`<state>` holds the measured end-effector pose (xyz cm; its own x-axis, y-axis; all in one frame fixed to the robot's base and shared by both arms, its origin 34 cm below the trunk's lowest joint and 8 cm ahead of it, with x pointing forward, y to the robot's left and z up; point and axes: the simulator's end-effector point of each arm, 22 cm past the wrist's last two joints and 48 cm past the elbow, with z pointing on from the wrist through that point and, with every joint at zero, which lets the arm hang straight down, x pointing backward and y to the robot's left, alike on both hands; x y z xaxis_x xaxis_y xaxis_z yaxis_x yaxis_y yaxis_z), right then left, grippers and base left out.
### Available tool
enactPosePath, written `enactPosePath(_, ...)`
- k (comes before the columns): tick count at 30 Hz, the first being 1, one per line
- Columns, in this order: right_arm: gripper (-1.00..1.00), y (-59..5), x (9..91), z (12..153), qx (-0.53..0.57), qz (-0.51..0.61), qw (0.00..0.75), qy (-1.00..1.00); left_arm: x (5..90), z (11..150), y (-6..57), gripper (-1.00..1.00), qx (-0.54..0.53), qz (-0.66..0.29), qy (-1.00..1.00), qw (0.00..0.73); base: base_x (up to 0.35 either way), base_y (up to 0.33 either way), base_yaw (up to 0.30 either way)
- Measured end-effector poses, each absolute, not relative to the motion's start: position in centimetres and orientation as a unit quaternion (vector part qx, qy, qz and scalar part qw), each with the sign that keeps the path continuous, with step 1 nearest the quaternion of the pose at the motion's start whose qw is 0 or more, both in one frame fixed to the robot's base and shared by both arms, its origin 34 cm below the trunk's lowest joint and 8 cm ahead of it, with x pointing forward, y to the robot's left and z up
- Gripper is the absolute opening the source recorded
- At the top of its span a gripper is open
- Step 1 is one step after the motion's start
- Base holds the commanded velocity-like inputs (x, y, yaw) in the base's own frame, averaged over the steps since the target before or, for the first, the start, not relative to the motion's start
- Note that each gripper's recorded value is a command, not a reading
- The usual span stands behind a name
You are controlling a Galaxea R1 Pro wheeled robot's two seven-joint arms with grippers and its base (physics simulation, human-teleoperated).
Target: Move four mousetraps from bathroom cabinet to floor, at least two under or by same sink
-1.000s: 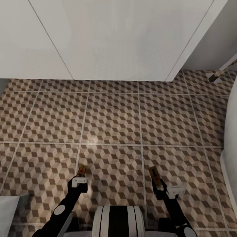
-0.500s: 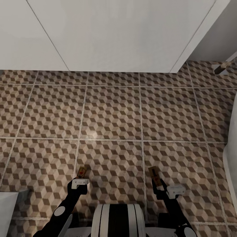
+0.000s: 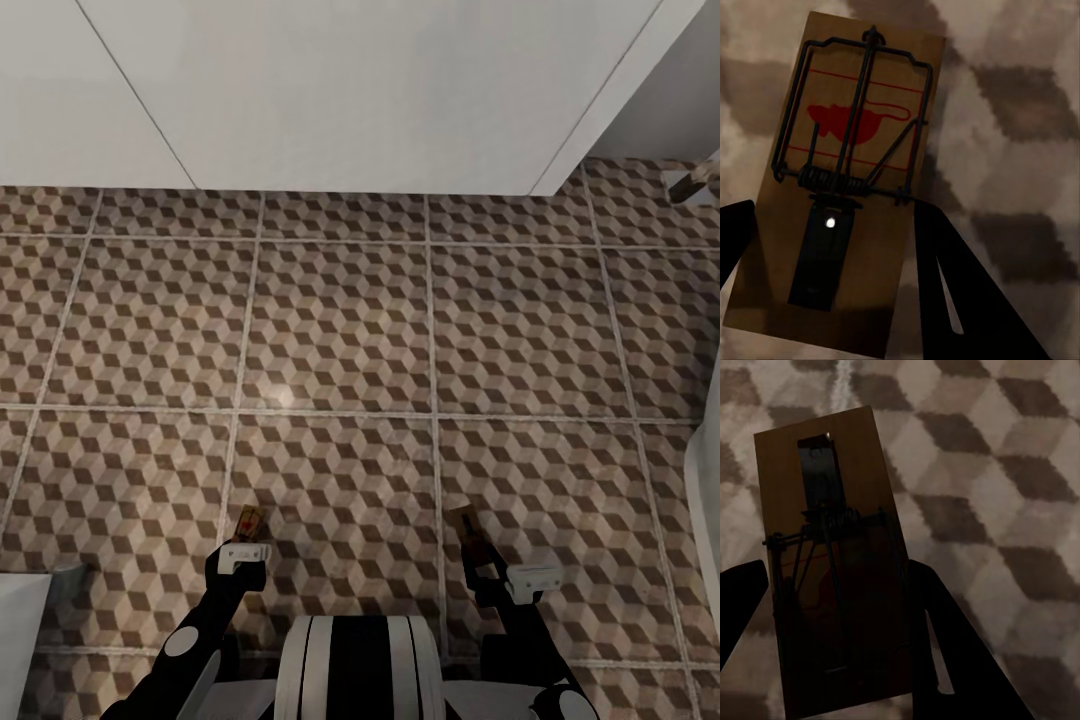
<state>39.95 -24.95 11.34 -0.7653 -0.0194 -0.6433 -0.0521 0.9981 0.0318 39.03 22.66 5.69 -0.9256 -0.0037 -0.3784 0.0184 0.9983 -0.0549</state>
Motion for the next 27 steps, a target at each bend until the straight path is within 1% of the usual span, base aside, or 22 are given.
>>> enactPosePath(27,-1.00,-24.95,39.91,11.12,-0.019,0.024,0.341,0.940,39.21,5.58,22.43,-1.00,0.005,-0.033,0.980,0.195,0.000,0.000,0.000)
